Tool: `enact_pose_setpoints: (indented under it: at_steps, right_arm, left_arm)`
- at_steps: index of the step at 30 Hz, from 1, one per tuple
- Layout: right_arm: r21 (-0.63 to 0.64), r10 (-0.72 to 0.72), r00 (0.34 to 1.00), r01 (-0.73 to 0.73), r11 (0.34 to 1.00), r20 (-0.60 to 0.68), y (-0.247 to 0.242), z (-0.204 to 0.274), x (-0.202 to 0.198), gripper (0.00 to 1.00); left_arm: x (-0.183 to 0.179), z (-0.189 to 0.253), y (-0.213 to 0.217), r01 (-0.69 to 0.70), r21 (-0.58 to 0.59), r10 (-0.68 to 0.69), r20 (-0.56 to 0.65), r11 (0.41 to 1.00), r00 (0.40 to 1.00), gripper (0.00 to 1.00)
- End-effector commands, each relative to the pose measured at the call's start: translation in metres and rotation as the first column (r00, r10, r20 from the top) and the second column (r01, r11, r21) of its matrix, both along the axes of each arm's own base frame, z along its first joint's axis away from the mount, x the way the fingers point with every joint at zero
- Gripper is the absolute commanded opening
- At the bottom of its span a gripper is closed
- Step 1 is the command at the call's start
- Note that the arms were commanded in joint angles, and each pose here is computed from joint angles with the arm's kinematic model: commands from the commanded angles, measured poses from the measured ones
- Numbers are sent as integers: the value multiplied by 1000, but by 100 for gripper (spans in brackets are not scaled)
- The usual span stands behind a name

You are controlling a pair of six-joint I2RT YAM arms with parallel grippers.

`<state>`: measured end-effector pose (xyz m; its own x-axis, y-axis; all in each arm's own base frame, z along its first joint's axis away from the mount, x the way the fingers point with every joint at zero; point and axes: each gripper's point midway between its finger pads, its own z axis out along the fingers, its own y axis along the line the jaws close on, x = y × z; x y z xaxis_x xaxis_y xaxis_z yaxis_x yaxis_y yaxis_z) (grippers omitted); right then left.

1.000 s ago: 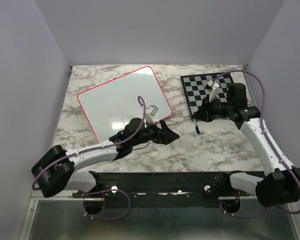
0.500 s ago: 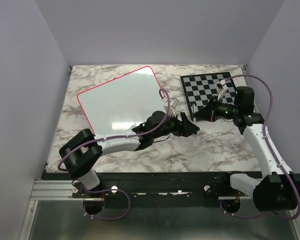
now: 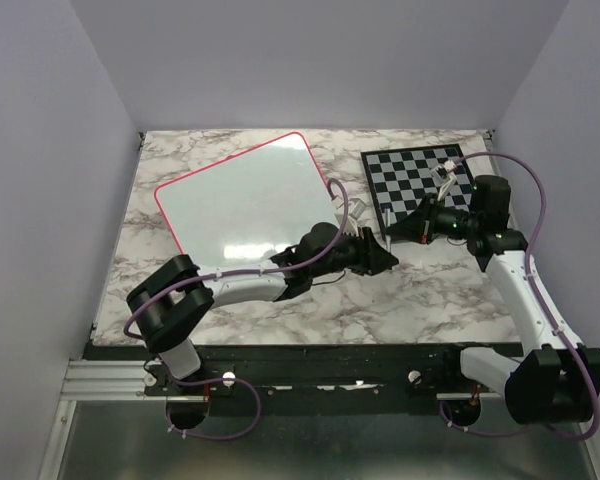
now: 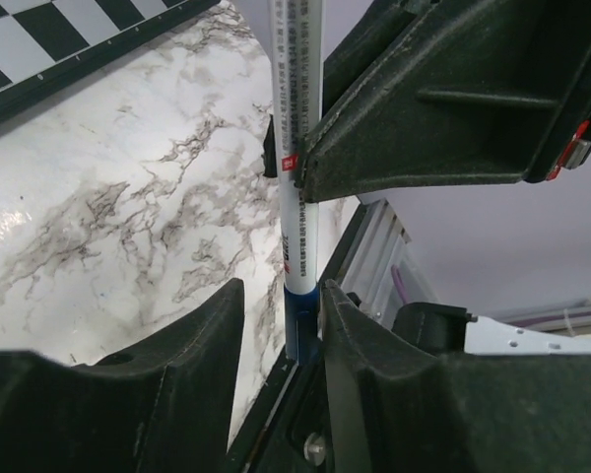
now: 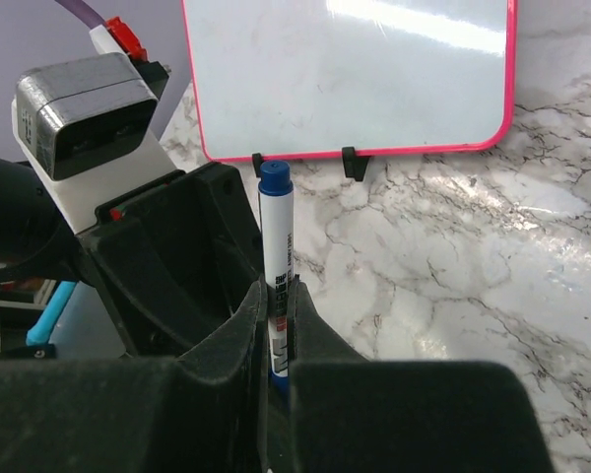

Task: Write a sentence on the whiteboard
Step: Pass from the right arm to the left

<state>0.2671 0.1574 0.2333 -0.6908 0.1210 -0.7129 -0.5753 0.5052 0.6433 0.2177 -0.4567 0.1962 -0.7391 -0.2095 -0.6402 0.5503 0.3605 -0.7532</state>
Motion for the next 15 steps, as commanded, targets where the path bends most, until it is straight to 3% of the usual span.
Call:
enact_pose_setpoints:
  at_steps: [1,6,9,10,11,12,13,15]
  right_arm:
    - [38,26,999,-27,999,27,3,9,-7,8]
    - [41,40,998,-41,998,41,4,9,-11,10]
    - [7,68,992,-69,998,104,3,12,-16,39]
    - [-17,84,987,-83,996,134,2,12,-18,63]
    - [-52,94,977,-86,995,192,0,22,-17,75]
    - [-119,134,963,-108,987,234,-4,16,-21,83]
    - [-160,159,950,-119,980,268,-6,17,-23,90]
    - [-263,256,902,-168,950,349,-11,18,-30,91]
  left_arm:
    - [-8,14,-10,62,-58,-60,36,996,998,39]
    - [-9,17,-6,77,-55,-73,69,996,995,8]
    - [-10,16,4,109,-6,-108,123,994,987,0]
    - [-13,10,13,123,49,-128,118,991,985,0]
    - [-17,6,19,152,97,-164,137,984,977,0]
    - [-15,0,27,165,171,-199,208,971,958,0]
    - [-23,-9,43,188,257,-243,200,948,949,0]
    - [-35,-14,60,259,339,-347,232,904,909,0]
